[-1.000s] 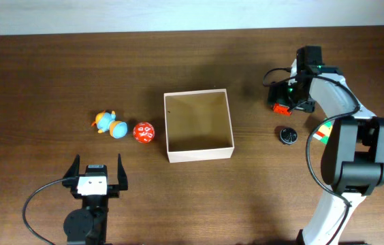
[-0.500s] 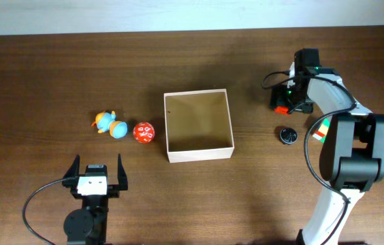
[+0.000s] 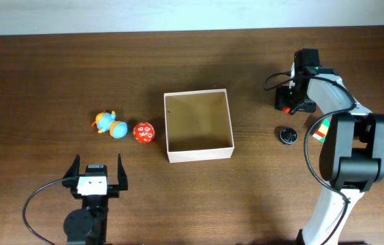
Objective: Pack container
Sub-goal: 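Lower the right gripper and grasp the red fire truck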
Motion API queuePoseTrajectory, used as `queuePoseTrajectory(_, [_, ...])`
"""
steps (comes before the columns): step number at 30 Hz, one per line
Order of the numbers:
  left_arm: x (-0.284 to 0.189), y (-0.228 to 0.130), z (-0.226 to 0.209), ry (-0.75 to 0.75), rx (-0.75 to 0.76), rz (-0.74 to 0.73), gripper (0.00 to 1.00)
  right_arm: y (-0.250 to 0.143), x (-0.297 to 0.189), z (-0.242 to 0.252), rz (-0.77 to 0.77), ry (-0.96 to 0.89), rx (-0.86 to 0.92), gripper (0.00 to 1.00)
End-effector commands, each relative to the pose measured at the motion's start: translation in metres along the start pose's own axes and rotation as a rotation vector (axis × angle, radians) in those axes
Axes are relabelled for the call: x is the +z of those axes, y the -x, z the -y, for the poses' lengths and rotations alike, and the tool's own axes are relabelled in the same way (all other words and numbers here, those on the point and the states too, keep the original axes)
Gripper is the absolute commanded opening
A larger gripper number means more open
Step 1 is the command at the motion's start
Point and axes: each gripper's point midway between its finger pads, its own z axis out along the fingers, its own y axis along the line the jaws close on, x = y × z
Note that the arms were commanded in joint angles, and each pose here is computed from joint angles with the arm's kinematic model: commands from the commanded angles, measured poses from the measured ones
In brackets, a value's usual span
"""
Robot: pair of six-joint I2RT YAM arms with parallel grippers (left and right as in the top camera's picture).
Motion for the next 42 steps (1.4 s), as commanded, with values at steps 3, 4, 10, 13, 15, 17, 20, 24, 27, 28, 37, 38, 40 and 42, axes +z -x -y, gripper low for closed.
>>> queuePoseTrajectory(3, [0.0,0.0,0.003,-0.014,0.013,0.004,0.99,0.008,0.003,0.003,0.023,-0.02,-0.089,0.8])
queuePoseTrajectory(4, [0.0,0.0,0.003,-0.014,0.013,0.004,0.99,0.011,0.003,0.003,0.032,-0.02,-0.115,0.8])
queuePoseTrajectory(10, [0.0,0.0,0.003,-0.014,0.013,0.004,0.99,0.026,0.002,0.003,0.096,-0.029,-0.16,0.82])
queuePoseTrajectory(13, [0.0,0.0,0.003,-0.014,0.013,0.004,0.99,0.032,0.002,0.003,0.119,-0.029,-0.158,0.82])
queuePoseTrajectory(15, [0.0,0.0,0.003,-0.014,0.013,0.004,0.99,0.033,0.002,0.001,0.124,-0.021,-0.157,0.78])
queuePoseTrajectory(17, [0.0,0.0,0.003,-0.014,0.013,0.004,0.99,0.032,0.002,-0.001,0.12,-0.007,-0.155,0.73])
queuePoseTrajectory(20, [0.0,0.0,0.003,-0.014,0.013,0.004,0.99,0.031,0.002,-0.004,0.116,0.009,-0.146,0.69])
queuePoseTrajectory(24, [0.0,0.0,0.003,-0.014,0.013,0.004,0.99,0.029,0.002,-0.004,0.11,0.011,-0.13,0.69])
queuePoseTrajectory(27, [0.0,0.0,0.003,-0.014,0.013,0.004,0.99,0.028,0.002,-0.003,0.106,0.01,-0.13,0.69])
queuePoseTrajectory(28, [0.0,0.0,0.003,-0.014,0.013,0.004,0.99,0.028,0.002,-0.003,0.104,0.01,-0.13,0.69])
queuePoseTrajectory(37, [0.0,0.0,0.003,-0.014,0.013,0.004,0.99,0.038,-0.011,-0.005,0.114,0.023,-0.105,0.56])
queuePoseTrajectory(38, [0.0,0.0,0.003,-0.014,0.013,0.004,0.99,0.04,-0.014,-0.006,0.117,0.027,-0.105,0.56])
queuePoseTrajectory(40, [0.0,0.0,0.003,-0.014,0.013,0.004,0.99,0.044,-0.019,-0.006,0.123,0.027,-0.104,0.56])
queuePoseTrajectory(42, [0.0,0.0,0.003,-0.014,0.013,0.005,0.99,0.048,-0.024,-0.006,0.125,0.027,-0.104,0.56])
